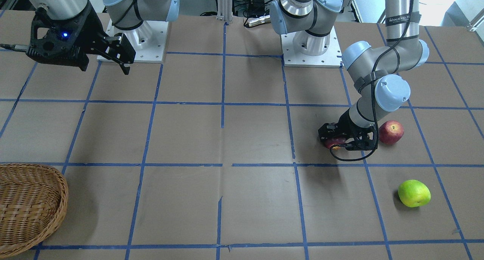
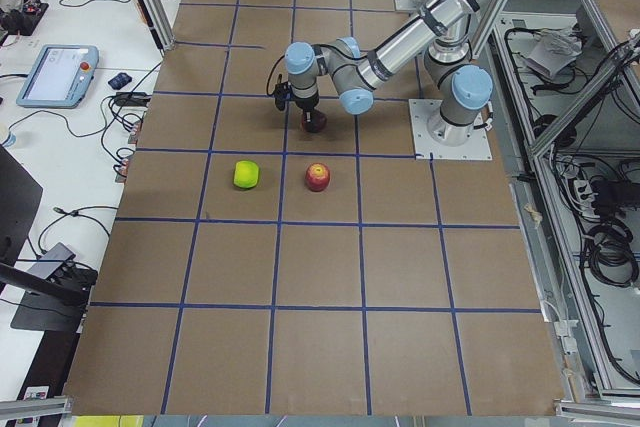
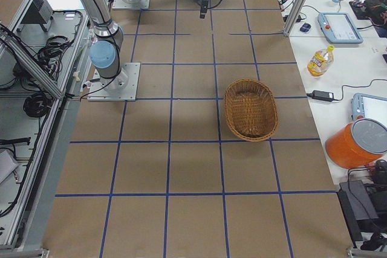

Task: Put all apples into basket
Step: 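Carry the dark red apple with the left gripper toward the table center, then release the dark red apple and raise the left gripper while the right gripper approaches, then grasp the dark red apple with the right gripper while the left reaches another apple, then carry the dark red apple to the basket while the left gripper moves the red-yellow apple, then release the red-yellow apple and move the left gripper to the green apple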

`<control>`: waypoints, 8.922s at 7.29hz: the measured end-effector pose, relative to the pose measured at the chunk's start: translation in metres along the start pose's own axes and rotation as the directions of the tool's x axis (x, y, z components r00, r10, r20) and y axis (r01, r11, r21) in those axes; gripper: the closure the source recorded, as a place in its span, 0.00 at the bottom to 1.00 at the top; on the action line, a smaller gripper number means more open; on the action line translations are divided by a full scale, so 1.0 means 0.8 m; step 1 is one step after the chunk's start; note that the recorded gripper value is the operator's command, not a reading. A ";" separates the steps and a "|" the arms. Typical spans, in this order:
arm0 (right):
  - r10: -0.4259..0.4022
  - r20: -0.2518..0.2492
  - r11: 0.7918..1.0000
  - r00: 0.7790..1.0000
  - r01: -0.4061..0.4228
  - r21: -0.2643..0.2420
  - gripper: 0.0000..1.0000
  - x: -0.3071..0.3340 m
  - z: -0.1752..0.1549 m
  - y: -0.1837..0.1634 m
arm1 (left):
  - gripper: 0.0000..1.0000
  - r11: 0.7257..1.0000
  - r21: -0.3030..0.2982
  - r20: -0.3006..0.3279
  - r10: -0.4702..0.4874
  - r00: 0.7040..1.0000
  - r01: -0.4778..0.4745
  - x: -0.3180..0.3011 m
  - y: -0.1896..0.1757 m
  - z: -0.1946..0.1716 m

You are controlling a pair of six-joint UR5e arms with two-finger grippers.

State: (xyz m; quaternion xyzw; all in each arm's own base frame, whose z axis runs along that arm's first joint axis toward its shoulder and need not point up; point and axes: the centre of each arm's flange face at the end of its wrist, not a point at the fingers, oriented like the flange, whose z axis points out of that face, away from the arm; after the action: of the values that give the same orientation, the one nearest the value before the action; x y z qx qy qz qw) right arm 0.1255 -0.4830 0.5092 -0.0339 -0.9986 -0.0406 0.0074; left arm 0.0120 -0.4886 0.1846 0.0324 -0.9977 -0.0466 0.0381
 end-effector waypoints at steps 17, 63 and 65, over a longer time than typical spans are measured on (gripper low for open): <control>-0.004 -0.003 0.998 1.000 0.004 -0.066 0.00 -0.003 0.047 -0.038 | 0.00 0.747 0.044 -0.213 -0.642 0.737 0.664 0.430 -0.068 -0.033; 0.097 -0.104 0.993 0.990 -0.104 -0.057 0.00 0.485 0.320 -0.379 | 0.00 0.915 -0.016 -0.060 -0.404 0.913 0.404 0.322 -0.088 -0.108; 0.085 -0.086 0.993 0.993 -0.092 -0.077 0.00 0.466 0.278 -0.366 | 0.00 0.965 -0.028 0.068 -0.259 0.963 0.261 0.214 -0.086 -0.146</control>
State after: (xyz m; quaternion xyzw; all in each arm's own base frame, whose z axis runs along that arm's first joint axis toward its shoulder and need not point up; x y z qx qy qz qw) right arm -0.2690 -0.7309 0.2707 -0.0768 -0.9925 -0.0818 0.0491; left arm -0.1452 -0.5790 0.3068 0.1610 -0.9844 -0.0704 0.0005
